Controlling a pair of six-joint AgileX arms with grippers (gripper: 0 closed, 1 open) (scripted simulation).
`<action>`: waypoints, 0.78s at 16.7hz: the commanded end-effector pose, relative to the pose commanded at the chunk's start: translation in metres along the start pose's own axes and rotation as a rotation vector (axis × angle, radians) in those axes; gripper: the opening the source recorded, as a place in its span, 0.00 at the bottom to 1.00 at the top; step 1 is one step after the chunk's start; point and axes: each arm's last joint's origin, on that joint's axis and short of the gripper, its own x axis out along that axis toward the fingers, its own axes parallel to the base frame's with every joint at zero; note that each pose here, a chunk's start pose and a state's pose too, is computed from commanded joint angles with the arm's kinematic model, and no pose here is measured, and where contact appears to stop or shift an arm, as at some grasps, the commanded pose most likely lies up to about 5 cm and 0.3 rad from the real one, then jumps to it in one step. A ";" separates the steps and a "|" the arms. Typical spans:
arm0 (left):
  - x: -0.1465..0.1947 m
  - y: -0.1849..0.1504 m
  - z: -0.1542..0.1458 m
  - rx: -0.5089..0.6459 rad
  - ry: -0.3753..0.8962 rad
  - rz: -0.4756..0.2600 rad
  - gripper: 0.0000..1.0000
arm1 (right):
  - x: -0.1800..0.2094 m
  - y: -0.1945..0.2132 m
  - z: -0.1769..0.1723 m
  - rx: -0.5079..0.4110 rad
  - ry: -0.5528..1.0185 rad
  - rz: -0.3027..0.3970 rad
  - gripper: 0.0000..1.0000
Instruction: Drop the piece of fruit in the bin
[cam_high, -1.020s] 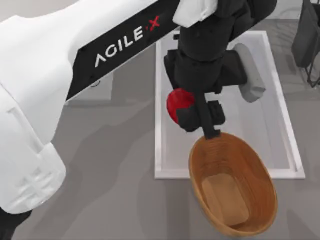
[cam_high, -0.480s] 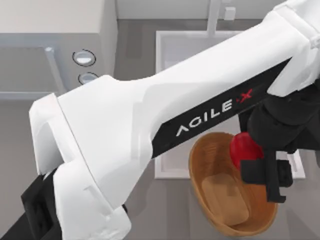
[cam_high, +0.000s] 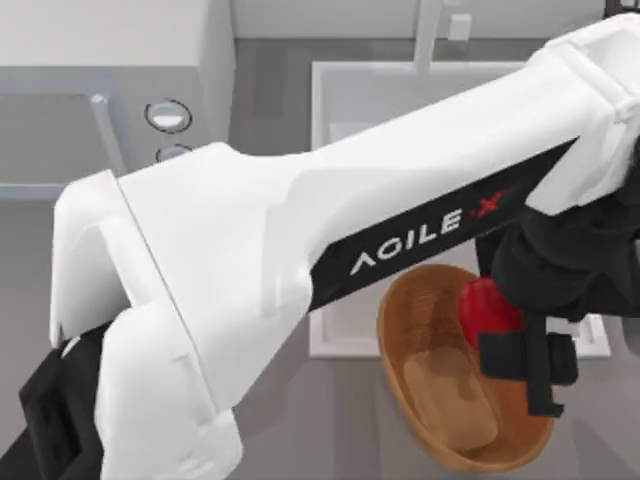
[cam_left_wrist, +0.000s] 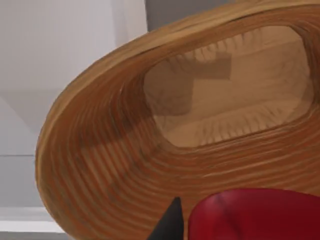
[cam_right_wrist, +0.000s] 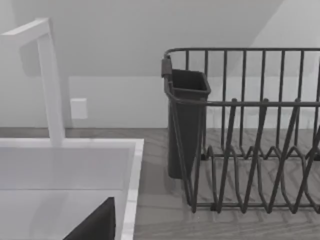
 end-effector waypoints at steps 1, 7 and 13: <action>0.011 0.000 0.000 0.001 0.009 -0.006 0.00 | 0.000 0.000 0.000 0.000 0.000 0.000 1.00; 0.048 -0.003 -0.004 -0.001 0.010 -0.005 0.00 | 0.000 0.000 0.000 0.000 0.000 0.000 1.00; 0.048 -0.003 -0.004 -0.001 0.010 -0.004 0.15 | 0.000 0.000 0.000 0.000 0.000 0.000 1.00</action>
